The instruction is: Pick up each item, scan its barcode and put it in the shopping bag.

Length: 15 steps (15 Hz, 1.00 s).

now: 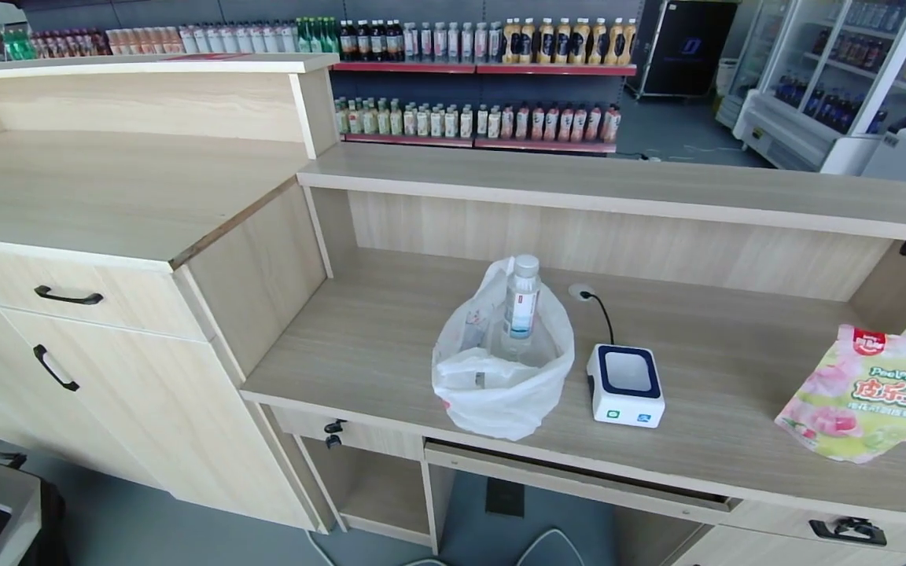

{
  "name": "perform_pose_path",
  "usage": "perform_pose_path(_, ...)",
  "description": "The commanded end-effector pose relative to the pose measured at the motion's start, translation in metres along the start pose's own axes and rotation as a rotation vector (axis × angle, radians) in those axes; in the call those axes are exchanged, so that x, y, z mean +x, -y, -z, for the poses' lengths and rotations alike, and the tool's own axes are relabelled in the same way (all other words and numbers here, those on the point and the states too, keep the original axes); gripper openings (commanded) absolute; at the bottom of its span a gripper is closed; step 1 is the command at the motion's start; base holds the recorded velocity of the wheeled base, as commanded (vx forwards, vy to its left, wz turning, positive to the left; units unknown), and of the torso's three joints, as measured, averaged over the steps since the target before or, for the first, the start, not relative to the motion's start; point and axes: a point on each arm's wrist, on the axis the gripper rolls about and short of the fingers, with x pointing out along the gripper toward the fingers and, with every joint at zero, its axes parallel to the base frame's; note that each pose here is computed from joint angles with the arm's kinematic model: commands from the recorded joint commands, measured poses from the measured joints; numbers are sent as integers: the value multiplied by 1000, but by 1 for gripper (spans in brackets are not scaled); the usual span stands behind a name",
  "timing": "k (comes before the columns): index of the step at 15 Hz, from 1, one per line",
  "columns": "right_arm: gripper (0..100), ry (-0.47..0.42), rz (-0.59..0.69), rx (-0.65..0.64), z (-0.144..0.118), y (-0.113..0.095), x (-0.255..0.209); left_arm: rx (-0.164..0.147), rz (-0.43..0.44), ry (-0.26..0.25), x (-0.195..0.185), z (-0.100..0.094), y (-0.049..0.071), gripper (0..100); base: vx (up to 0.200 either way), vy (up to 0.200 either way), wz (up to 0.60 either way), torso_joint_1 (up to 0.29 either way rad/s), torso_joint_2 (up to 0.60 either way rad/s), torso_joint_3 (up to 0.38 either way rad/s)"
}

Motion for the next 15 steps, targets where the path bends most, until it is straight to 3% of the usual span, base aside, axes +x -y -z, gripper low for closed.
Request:
perform_pose_path(1,100,-18,21,53,1,2,4,0,0,1,0,0,0,100,0,0,0,0,0,0)
perform_pose_path(5,100,-205,197,211,4,27,-7,0,0,1,0,0,0,100,0,0,0,0,0,0)
perform_pose_path(8,100,-190,257,269,-8,43,-22,0,0,1,0,0,0,100,0,0,0,0,0,0)
perform_pose_path(12,100,-257,337,296,12,56,12,0,0,1,0,0,0,100,0,0,0,0,0,0)
perform_pose_path(15,100,-223,343,311,24,63,38,0,0,1,0,0,0,100,0,0,0,0,0,0)
